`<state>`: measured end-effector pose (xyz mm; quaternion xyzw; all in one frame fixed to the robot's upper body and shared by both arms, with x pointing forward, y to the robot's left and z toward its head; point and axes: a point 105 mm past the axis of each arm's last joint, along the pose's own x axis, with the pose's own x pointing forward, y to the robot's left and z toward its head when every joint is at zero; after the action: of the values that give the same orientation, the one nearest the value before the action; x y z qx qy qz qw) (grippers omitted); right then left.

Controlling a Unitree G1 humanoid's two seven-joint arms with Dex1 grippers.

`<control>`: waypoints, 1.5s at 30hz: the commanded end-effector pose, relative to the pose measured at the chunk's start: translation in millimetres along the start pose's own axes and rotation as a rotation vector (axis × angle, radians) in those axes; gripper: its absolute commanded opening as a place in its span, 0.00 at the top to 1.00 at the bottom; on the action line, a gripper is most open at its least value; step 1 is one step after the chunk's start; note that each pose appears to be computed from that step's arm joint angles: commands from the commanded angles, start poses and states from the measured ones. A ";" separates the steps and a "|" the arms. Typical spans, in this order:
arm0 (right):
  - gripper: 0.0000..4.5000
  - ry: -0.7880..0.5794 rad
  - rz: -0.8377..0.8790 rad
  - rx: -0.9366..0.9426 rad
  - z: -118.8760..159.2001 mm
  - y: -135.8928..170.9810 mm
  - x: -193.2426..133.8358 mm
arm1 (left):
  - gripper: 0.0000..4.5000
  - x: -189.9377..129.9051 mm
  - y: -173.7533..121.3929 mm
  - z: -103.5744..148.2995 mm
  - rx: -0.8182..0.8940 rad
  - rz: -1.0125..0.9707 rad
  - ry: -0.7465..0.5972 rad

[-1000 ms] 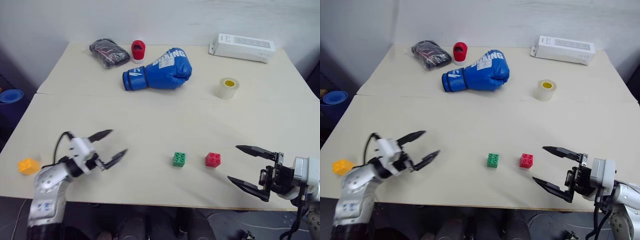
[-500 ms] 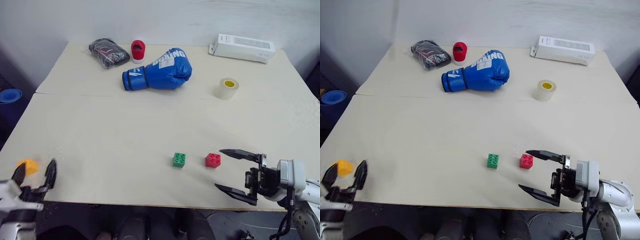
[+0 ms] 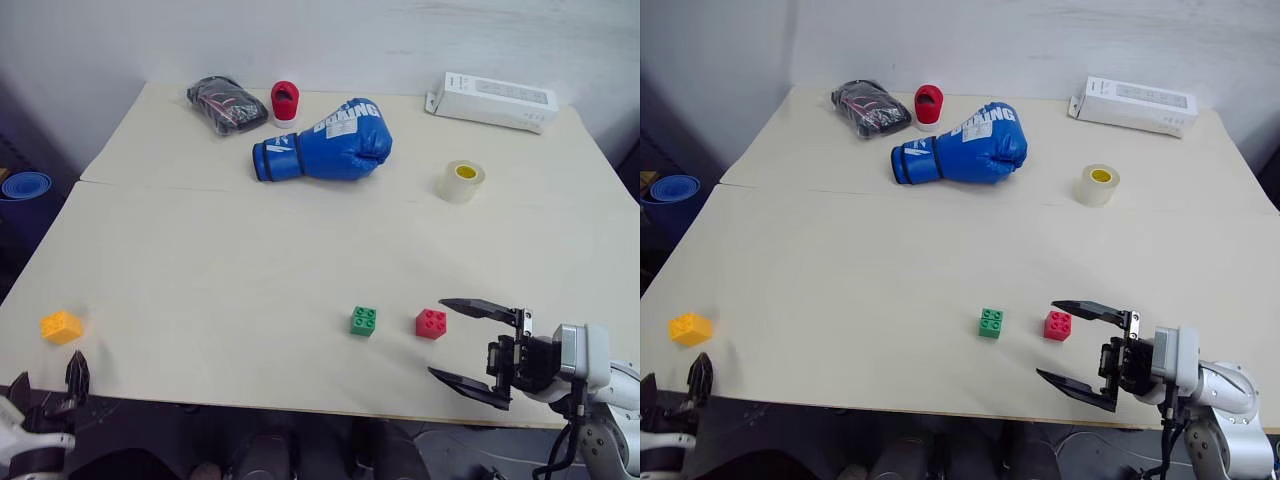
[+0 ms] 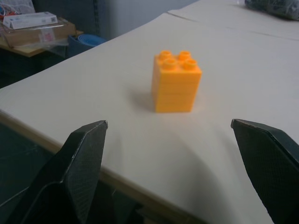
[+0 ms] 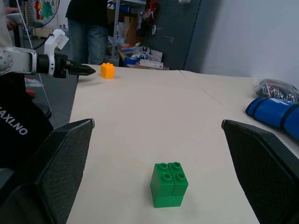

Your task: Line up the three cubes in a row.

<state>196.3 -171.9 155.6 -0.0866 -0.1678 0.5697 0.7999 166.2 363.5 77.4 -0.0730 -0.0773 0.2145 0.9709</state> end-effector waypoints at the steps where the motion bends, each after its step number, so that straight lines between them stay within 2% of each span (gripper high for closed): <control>1: 0.00 -0.009 -0.007 0.004 -4.1 5.8 -3.8 | 0.01 19.2 -1.8 12.4 0.036 0.072 -0.029; 5: 0.00 -0.006 -0.010 0.018 -9.5 8.3 -5.1 | 0.01 37.4 4.6 3.6 -0.016 0.175 0.003; 8: 0.00 -0.008 -0.032 0.013 -13.1 8.5 -6.8 | 0.01 49.8 -3.6 -12.5 -0.019 0.123 0.080; 11: 0.00 -0.005 -0.041 0.010 -16.6 10.2 -7.4 | 0.13 56.1 -4.3 -14.9 -0.018 0.122 0.087; 16: 0.00 0.003 -0.066 -0.004 -21.9 11.1 -9.7 | 0.47 57.7 -8.9 -10.6 0.013 0.098 0.064; 19: 0.00 0.009 -0.094 -0.001 -26.9 14.4 -11.8 | 0.66 52.5 -17.7 4.3 -0.027 0.079 -0.026; 22: 0.00 0.018 -0.111 0.000 -30.3 17.7 -13.1 | 0.66 56.5 -37.8 19.5 -0.038 -0.023 -0.098; 26: 0.00 0.040 -0.128 -0.003 -31.4 18.3 -16.0 | 0.66 72.1 -90.5 45.5 -0.088 -0.340 -0.174; 28: 0.00 0.054 -0.144 -0.005 -31.4 18.7 -19.1 | 0.66 75.9 -126.1 51.8 -0.123 -0.567 -0.156; 31: 0.00 0.079 -0.173 -0.016 -31.1 18.3 -25.2 | 0.66 73.1 -183.2 42.6 -0.010 -0.974 -0.046; 34: 0.00 0.100 -0.197 -0.034 -29.3 17.4 -33.1 | 0.66 63.6 -221.0 29.0 0.154 -1.348 0.042; 39: 0.00 0.147 -0.232 -0.065 -27.1 14.2 -47.1 | 0.66 45.5 -252.4 5.7 0.374 -1.833 0.157; 45: 0.00 0.178 -0.266 -0.088 -19.2 14.5 -53.8 | 0.66 29.2 -271.7 -12.4 0.379 -2.072 0.206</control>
<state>177.7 -212.2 112.9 -0.1306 -0.1173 0.4522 0.8745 308.4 133.3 119.1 0.1557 0.0160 -0.7002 0.6966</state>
